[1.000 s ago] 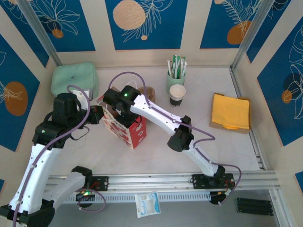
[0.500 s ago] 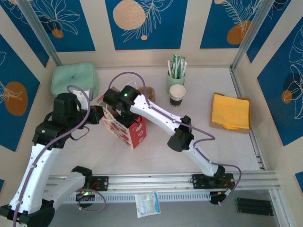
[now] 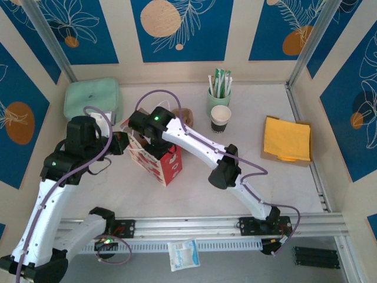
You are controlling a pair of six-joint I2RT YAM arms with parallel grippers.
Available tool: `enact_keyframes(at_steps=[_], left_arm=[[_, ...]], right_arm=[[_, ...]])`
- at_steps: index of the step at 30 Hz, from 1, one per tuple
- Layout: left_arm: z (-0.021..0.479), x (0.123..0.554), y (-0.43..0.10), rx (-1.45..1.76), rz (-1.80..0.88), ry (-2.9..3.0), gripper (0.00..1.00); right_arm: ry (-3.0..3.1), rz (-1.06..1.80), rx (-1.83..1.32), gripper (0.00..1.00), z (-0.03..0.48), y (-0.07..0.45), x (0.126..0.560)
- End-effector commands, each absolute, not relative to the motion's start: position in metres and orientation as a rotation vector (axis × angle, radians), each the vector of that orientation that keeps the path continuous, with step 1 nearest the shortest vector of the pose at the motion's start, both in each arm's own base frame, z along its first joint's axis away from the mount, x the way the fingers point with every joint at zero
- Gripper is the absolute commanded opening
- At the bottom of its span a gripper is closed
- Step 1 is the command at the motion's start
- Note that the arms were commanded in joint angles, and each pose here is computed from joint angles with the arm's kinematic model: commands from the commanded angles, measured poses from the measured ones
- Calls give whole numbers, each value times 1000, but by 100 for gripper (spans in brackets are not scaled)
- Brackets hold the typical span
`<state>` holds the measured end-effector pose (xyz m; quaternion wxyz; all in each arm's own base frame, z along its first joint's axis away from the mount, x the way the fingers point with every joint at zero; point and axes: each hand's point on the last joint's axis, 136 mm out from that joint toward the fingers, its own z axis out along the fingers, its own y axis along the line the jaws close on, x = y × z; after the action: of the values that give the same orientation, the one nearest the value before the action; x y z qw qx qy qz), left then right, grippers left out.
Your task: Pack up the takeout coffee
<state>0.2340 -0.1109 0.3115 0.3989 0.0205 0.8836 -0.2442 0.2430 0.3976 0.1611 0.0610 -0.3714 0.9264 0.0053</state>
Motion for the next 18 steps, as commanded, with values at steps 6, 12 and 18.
enact_keyframes(at_steps=[6,12,18], left_arm=[[312,235,-112,50,-636,2226,0],[311,235,-112,50,-635,2227,0],[312,235,-112,49,-638,2226,0]], right_arm=[[2895,-20,-1135,58,164,380,227],[2908,-3,-1152,58,163,380,223],[2915,23,-1163,58,164,382,220]])
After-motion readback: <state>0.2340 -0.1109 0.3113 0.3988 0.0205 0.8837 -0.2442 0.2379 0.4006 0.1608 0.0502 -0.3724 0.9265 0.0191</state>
